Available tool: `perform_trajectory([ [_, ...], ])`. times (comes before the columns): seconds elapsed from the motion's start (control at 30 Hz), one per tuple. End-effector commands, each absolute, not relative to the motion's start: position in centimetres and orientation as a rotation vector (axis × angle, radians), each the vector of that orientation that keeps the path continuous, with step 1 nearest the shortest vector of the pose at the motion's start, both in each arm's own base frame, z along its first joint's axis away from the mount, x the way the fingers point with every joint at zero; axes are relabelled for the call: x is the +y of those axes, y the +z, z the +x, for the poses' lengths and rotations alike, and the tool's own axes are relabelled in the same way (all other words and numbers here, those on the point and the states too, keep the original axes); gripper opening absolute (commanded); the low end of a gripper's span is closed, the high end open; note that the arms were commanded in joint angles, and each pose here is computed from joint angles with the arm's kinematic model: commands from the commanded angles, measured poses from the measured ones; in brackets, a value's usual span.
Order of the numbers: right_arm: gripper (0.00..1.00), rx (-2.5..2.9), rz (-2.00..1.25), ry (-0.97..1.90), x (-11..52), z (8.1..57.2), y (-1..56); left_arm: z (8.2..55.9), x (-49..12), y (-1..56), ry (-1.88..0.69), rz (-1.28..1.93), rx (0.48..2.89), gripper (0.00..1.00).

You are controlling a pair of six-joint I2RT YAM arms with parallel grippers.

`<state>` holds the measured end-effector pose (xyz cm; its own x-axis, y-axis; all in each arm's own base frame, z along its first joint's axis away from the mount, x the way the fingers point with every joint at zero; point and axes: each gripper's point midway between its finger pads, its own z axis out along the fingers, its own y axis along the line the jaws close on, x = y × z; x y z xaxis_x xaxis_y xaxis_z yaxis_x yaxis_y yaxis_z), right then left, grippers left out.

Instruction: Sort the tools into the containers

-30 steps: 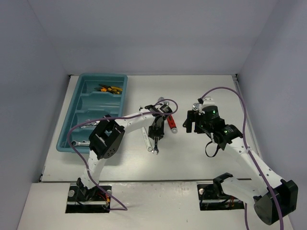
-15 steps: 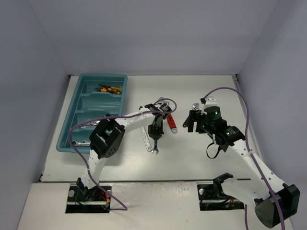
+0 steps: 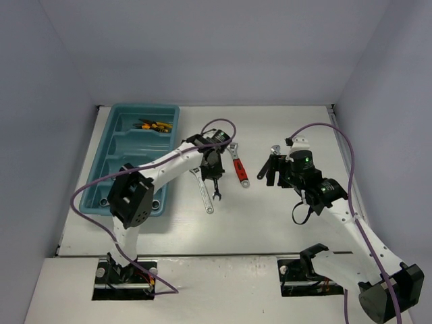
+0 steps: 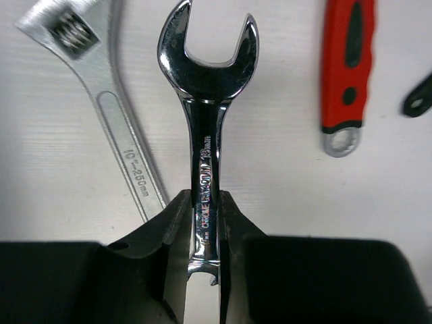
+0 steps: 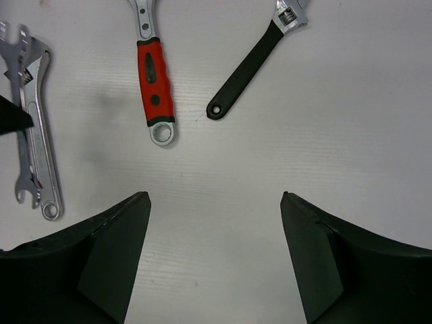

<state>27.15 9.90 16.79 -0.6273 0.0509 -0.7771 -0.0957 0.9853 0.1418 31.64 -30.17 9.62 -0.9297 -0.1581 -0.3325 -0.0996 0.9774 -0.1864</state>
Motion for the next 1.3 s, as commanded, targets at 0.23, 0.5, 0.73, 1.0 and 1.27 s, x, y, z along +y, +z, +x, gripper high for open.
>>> perform_trajectory([
  [0.23,0.75,2.163,0.010,0.239,10.0,28.2,19.6,36.6,-16.8,21.7,-0.358,-0.777,2.359,0.00],
  [0.5,0.75,2.174,0.013,0.263,10.3,28.0,19.2,37.4,-5.1,19.7,-0.266,-1.172,2.178,0.00],
  [0.73,0.75,2.177,0.029,0.265,10.2,27.7,19.0,38.2,-0.9,16.0,-0.201,-1.351,2.153,0.00],
  [1.0,0.75,2.188,0.075,0.237,9.7,27.8,18.5,37.6,0.6,12.8,-0.156,-1.484,2.146,0.16],
  [1.27,0.75,2.207,0.178,0.177,8.7,28.4,17.4,37.2,1.1,12.6,-0.191,-1.521,2.105,0.45],
])
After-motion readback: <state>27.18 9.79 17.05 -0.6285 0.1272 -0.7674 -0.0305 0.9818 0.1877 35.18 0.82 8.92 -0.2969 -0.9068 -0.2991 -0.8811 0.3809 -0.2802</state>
